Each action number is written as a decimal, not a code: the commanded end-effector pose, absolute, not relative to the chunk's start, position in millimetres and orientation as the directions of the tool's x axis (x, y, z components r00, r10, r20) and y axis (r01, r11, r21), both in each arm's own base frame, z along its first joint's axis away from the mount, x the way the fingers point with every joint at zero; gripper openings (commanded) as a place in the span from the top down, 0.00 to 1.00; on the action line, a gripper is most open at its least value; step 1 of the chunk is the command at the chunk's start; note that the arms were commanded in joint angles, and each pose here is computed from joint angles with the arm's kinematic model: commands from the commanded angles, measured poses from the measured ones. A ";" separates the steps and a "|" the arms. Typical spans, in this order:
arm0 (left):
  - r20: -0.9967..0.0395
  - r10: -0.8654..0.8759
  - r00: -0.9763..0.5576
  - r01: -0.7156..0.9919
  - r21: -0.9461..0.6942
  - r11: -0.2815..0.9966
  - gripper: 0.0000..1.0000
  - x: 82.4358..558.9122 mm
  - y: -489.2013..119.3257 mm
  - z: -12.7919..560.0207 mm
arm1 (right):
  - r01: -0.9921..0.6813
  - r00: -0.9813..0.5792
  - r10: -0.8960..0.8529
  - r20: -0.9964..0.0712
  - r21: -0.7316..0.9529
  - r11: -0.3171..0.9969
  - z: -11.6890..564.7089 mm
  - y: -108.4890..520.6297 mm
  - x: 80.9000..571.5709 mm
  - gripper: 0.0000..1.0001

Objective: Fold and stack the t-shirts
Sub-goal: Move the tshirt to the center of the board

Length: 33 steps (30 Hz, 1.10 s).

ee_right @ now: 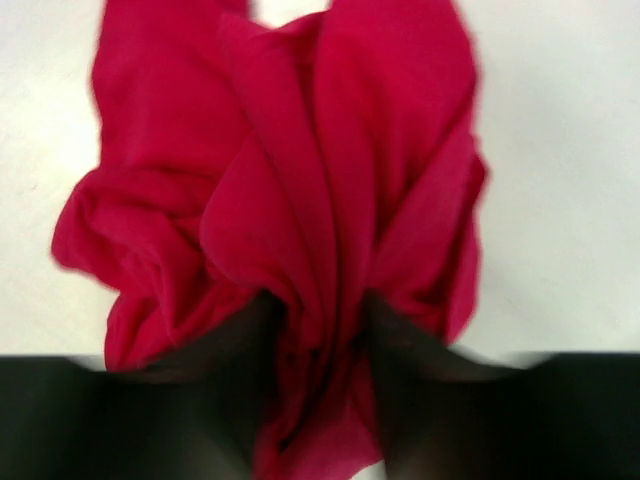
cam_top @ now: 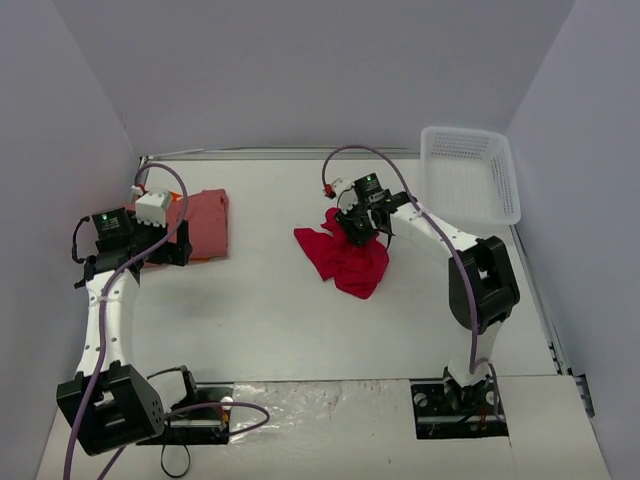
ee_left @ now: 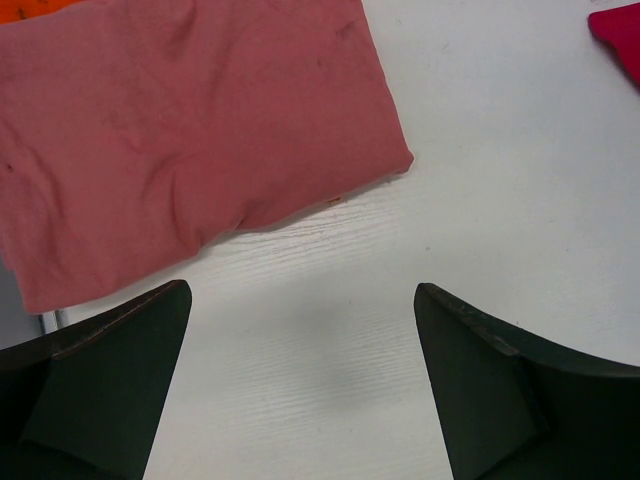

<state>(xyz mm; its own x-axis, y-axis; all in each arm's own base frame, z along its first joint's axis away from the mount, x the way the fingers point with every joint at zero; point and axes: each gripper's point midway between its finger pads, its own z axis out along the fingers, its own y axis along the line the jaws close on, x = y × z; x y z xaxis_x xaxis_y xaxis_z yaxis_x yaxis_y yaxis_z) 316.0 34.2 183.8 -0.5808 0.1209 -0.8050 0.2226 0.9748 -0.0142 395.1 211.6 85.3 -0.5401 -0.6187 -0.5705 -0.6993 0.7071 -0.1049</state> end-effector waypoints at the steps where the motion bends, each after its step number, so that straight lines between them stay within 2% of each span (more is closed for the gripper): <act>1: -0.821 0.110 -0.560 0.236 -0.032 0.971 0.06 313.9 29.4 192.0 | -0.811 -0.481 -0.656 -0.582 0.010 0.586 101.0 236.0 369.8 0.54; 3: -0.821 0.110 -0.560 0.244 -0.037 0.969 0.06 313.7 27.9 191.7 | -0.831 -0.478 -0.675 -0.562 0.041 0.554 103.8 235.7 359.9 0.28; 8: -0.821 0.113 -0.559 0.253 -0.038 0.967 0.06 313.9 27.1 191.6 | -0.773 -0.472 -0.616 -0.631 -0.039 0.633 146.7 213.3 390.9 0.25; 12: -0.820 0.113 -0.560 0.256 -0.042 0.966 0.06 314.2 26.2 190.4 | -0.686 -0.508 -0.545 -0.667 -0.070 0.725 167.6 173.4 424.9 0.19; 17: -0.821 0.120 -0.558 0.259 -0.035 0.965 0.06 313.5 26.4 190.0 | -0.592 -0.592 -0.476 -0.650 -0.050 0.804 151.2 137.1 453.8 0.26; 20: -0.823 0.119 -0.556 0.259 -0.036 0.965 0.06 313.3 26.0 191.0 | -0.545 -0.644 -0.442 -0.624 -0.030 0.838 131.3 121.2 466.6 0.38; 21: -0.823 0.117 -0.556 0.258 -0.037 0.965 0.06 312.9 25.9 191.2 | -0.524 -0.669 -0.432 -0.605 -0.028 0.851 119.7 116.4 469.9 0.47; 23: -0.823 0.118 -0.555 0.257 -0.035 0.966 0.06 313.1 26.2 191.7 | -0.506 -0.685 -0.420 -0.595 -0.027 0.862 112.8 109.0 475.9 0.53; 33: -0.825 0.119 -0.552 0.255 -0.031 0.966 0.06 312.4 26.5 193.1 | -0.420 -0.739 -0.376 -0.558 -0.054 0.906 86.8 85.3 492.7 0.56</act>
<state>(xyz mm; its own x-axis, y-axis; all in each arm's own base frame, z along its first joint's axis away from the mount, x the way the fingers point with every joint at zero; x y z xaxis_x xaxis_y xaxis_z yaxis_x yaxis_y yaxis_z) 314.2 28.5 183.6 -0.5807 0.1175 -0.8056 0.2448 0.9689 -0.0352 475.4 97.0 63.0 -0.7511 -0.4140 -0.5142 -0.4764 0.8791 -0.0119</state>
